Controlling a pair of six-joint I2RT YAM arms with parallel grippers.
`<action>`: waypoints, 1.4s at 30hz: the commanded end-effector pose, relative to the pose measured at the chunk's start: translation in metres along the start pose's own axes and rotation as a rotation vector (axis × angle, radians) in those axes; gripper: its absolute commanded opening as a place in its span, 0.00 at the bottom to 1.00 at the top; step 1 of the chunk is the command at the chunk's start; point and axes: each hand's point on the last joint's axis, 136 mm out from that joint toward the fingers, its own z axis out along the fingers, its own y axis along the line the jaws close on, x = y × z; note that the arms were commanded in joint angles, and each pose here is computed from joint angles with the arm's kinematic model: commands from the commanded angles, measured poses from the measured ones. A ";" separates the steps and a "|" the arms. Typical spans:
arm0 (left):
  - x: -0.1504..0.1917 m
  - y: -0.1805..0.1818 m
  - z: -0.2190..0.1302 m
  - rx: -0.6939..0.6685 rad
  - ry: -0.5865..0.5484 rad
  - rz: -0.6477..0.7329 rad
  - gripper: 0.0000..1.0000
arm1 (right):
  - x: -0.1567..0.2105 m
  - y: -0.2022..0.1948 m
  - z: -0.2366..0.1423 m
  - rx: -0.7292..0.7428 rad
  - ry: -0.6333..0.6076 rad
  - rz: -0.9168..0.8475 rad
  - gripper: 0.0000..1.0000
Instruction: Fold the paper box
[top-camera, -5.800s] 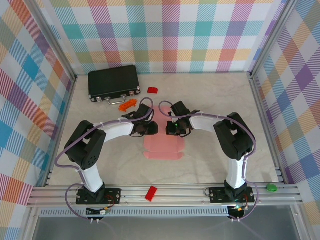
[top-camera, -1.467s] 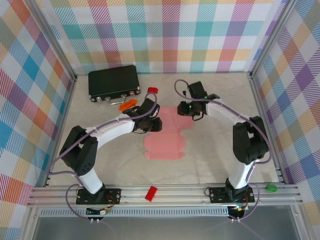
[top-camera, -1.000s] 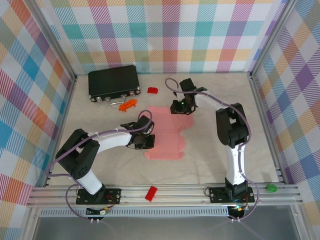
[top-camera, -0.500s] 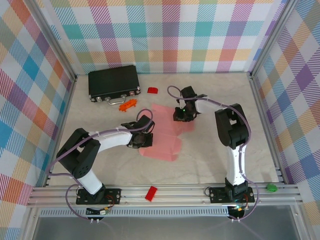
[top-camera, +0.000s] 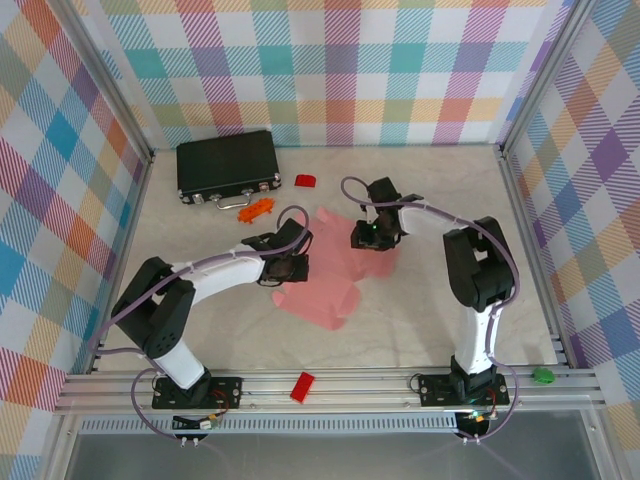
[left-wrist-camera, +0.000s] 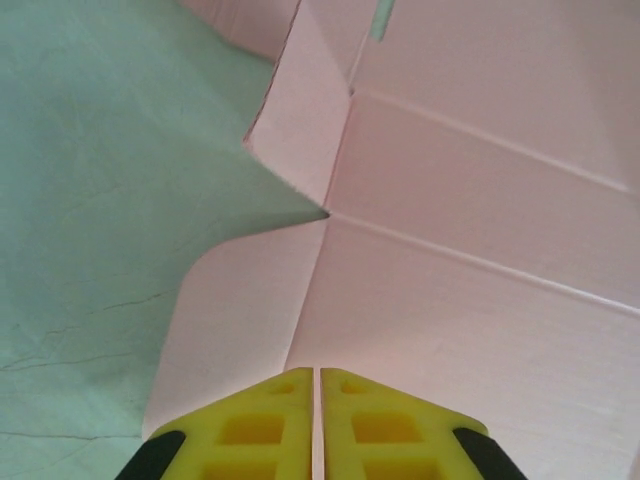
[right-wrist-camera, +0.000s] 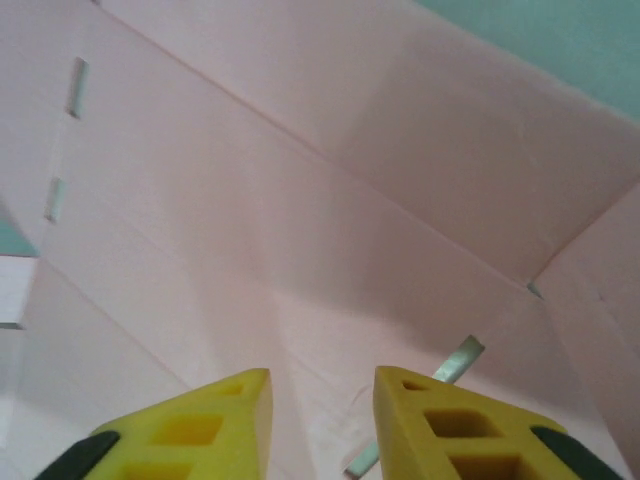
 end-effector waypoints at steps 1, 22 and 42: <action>-0.007 -0.013 -0.018 0.057 -0.025 0.016 0.11 | -0.030 0.021 -0.033 -0.017 -0.090 -0.092 0.43; 0.028 -0.039 0.034 0.223 0.091 -0.142 0.00 | -0.081 -0.005 0.004 -0.091 0.041 -0.523 0.62; 0.050 -0.019 0.045 0.151 0.130 -0.165 0.00 | -0.074 -0.013 0.030 -0.127 0.154 -0.572 0.61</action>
